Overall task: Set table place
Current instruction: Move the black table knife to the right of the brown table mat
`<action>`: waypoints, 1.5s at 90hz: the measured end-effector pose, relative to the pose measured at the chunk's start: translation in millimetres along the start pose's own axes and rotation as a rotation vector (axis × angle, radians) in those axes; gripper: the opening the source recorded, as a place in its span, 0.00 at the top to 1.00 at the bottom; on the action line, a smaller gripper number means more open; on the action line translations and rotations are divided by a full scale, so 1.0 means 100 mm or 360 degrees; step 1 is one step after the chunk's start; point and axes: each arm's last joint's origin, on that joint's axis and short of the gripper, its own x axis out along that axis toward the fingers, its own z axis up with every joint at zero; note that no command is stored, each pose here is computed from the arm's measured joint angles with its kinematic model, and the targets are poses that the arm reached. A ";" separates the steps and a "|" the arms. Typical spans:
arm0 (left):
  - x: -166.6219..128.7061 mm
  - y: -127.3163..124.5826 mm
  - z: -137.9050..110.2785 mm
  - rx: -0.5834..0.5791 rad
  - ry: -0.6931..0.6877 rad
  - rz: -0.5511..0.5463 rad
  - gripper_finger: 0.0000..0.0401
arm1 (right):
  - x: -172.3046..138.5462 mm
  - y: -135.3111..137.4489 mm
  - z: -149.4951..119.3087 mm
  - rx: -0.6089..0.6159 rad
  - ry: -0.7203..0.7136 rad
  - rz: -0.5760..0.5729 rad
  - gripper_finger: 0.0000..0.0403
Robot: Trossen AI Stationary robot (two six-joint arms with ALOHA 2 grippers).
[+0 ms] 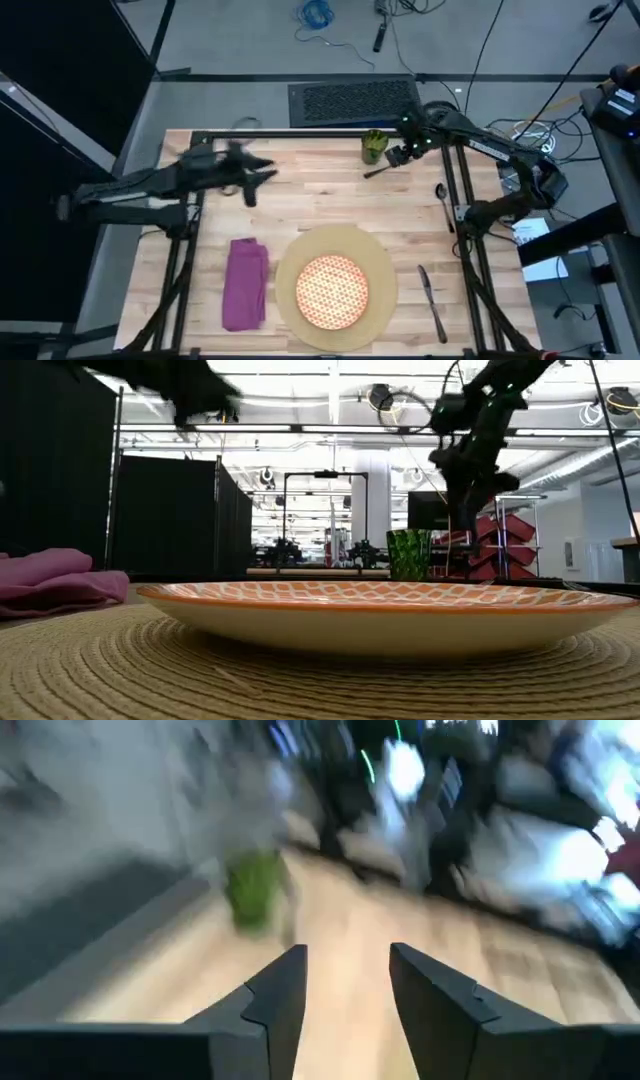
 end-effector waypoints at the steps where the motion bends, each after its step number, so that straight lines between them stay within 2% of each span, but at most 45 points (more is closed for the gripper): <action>1: 0.02 0.01 -0.01 -0.0006 0.0011 -0.0003 0.67 | 0.02 0.00 0.00 -0.0002 0.0010 -0.0004 0.51; 12: 0.16 0.12 -0.06 -0.0001 0.0084 0.0059 0.67 | 0.24 -0.01 0.04 -0.0078 0.0133 -0.0100 0.51; 32: 0.19 0.11 -0.02 0.0065 0.0014 0.0051 0.67 | 0.53 -0.04 0.07 -0.0185 0.0282 -0.0170 0.55; 41: 0.17 0.10 0.01 0.0099 -0.0027 0.0040 0.67 | 0.62 -0.05 0.08 -0.0226 0.0320 -0.0174 0.66; 53: 0.17 0.11 0.01 0.0110 -0.0031 0.0084 0.67 | 0.68 -0.05 0.08 -0.0325 0.0356 -0.0166 0.94; 61: 0.17 0.11 0.01 0.0115 -0.0034 0.0100 0.67 | 0.69 -0.06 0.11 -0.0356 0.0320 -0.0156 0.98; 82: 0.17 0.11 0.01 0.0114 -0.0031 0.0108 0.67 | 0.68 -0.21 0.17 -0.0366 0.0283 -0.0164 1.00; 96: 0.17 0.11 0.00 0.0114 -0.0026 0.0108 0.67 | 0.64 -0.32 0.09 -0.0323 0.0450 -0.0192 1.00; 106: 0.17 0.12 0.00 0.0140 -0.0018 0.0110 0.67 | 0.53 -0.32 -0.01 -0.0294 0.0527 -0.0205 1.00; 116: 0.17 0.12 0.00 0.0164 -0.0015 0.0110 0.67 | 0.38 -0.31 -0.17 -0.0234 0.0453 -0.0205 1.00; 128: 0.17 0.11 0.00 0.0195 -0.0023 0.0109 0.67 | 0.16 -0.33 -0.43 -0.0054 0.0326 -0.0187 1.00; 135: 0.17 0.11 0.02 0.0202 -0.0046 0.0106 0.67 | 0.07 -0.31 -0.60 0.0045 0.0286 -0.0090 0.99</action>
